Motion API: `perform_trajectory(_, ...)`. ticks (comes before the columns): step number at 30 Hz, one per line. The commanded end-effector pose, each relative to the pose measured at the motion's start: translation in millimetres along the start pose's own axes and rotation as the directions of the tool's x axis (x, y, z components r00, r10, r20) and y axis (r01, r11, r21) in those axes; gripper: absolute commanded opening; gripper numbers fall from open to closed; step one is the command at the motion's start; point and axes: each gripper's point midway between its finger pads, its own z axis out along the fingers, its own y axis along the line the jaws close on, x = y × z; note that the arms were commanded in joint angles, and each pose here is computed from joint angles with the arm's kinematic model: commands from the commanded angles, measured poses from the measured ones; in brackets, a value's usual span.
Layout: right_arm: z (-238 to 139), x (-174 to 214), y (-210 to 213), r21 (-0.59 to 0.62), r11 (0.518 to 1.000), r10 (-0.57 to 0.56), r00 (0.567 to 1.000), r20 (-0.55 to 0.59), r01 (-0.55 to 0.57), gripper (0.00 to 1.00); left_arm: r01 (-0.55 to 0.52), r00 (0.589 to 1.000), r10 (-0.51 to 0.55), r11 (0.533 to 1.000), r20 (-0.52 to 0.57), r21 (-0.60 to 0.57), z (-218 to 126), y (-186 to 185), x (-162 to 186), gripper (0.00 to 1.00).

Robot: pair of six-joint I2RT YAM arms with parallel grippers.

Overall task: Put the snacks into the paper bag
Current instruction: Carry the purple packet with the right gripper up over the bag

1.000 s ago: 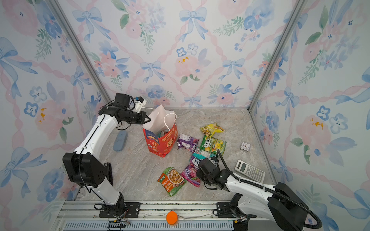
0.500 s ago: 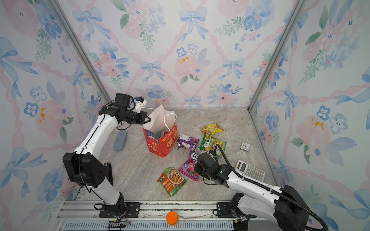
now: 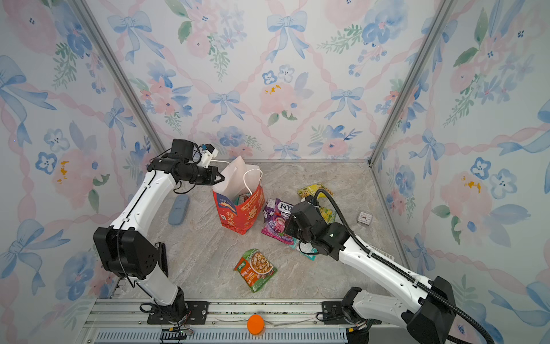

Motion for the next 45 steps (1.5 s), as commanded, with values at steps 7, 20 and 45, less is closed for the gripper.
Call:
perform_trajectory(7,-28,-77,34,0.033,0.984,-0.177,0.969,0.173,0.174,0.00,0.014,0.999,-0.015,1.000,-0.035,-0.006,5,2,9,0.00)
perform_trajectory(20,-70,-161,63,0.034,0.969,-0.241,0.902,0.359,0.245,0.00,0.019,0.999,-0.020,1.000,-0.044,-0.009,8,4,11,0.00)
perform_trajectory(45,-27,-235,173,-0.090,0.926,-0.294,0.851,0.435,0.366,0.00,0.020,0.999,-0.020,1.000,-0.047,-0.002,9,3,12,0.00)
